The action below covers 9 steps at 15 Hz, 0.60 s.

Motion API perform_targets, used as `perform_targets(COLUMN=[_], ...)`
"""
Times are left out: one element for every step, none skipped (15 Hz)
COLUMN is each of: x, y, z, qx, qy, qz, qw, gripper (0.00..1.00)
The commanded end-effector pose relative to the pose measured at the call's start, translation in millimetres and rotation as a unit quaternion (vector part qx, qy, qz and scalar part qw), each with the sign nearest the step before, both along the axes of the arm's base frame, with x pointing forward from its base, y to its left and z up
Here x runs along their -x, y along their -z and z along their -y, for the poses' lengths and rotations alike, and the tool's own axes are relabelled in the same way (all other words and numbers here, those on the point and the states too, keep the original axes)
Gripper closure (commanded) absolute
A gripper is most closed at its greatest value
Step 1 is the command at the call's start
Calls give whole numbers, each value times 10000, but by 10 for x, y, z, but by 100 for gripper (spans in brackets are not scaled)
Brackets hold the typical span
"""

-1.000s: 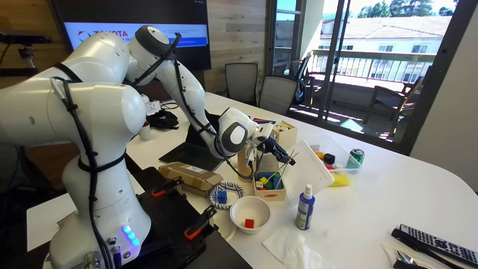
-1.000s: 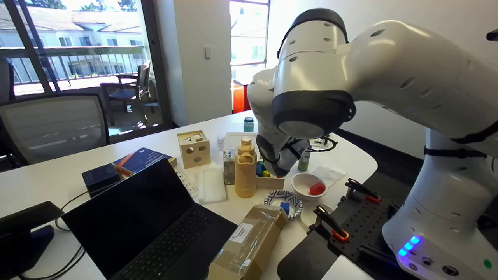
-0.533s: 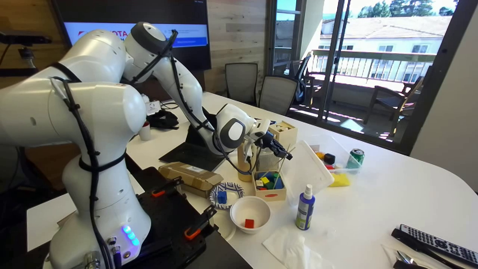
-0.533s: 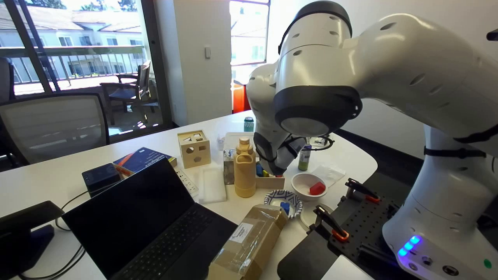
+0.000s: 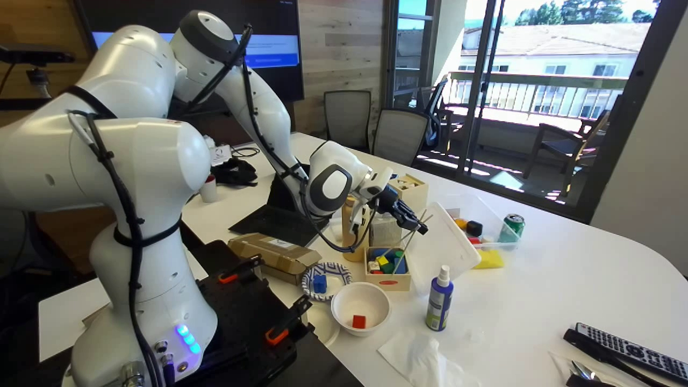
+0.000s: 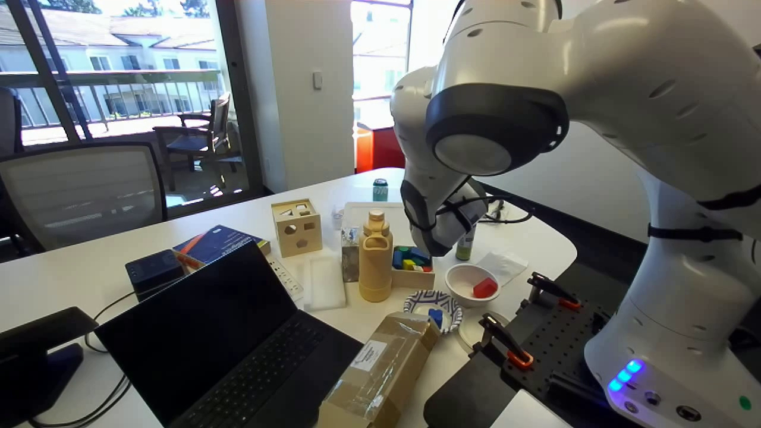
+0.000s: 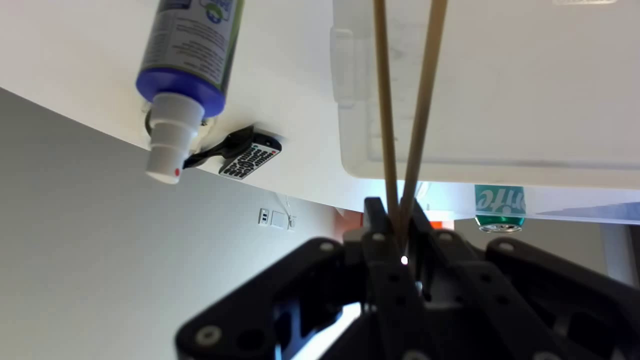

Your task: Use the chopsticks to stir the blocks in the wooden box.

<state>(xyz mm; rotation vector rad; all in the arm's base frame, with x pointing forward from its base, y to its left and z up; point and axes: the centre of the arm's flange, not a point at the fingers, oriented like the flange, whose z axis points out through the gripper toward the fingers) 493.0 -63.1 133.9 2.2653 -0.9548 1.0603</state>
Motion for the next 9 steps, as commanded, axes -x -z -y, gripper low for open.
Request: perform_targets(x=[412,488,554,611,659,706,755,802,852], y=[-492,-591,-688,-779,-863,-934,-965,-980,-973], z=[194,245,302,355,405,454,504,549,591], qx=[-461,-580,-682,-858,-980,-1118,-1192,-1213,-1267], qy=[280,363,498,574,674,781,908,1054,1158], qz=[-75,-62,24,89,157,135,128,159,195], qw=[9985,9976,9964,9946,9928,9906,9886,9869,9850], gripper=[97,97,97,97,97,97,97,97,97])
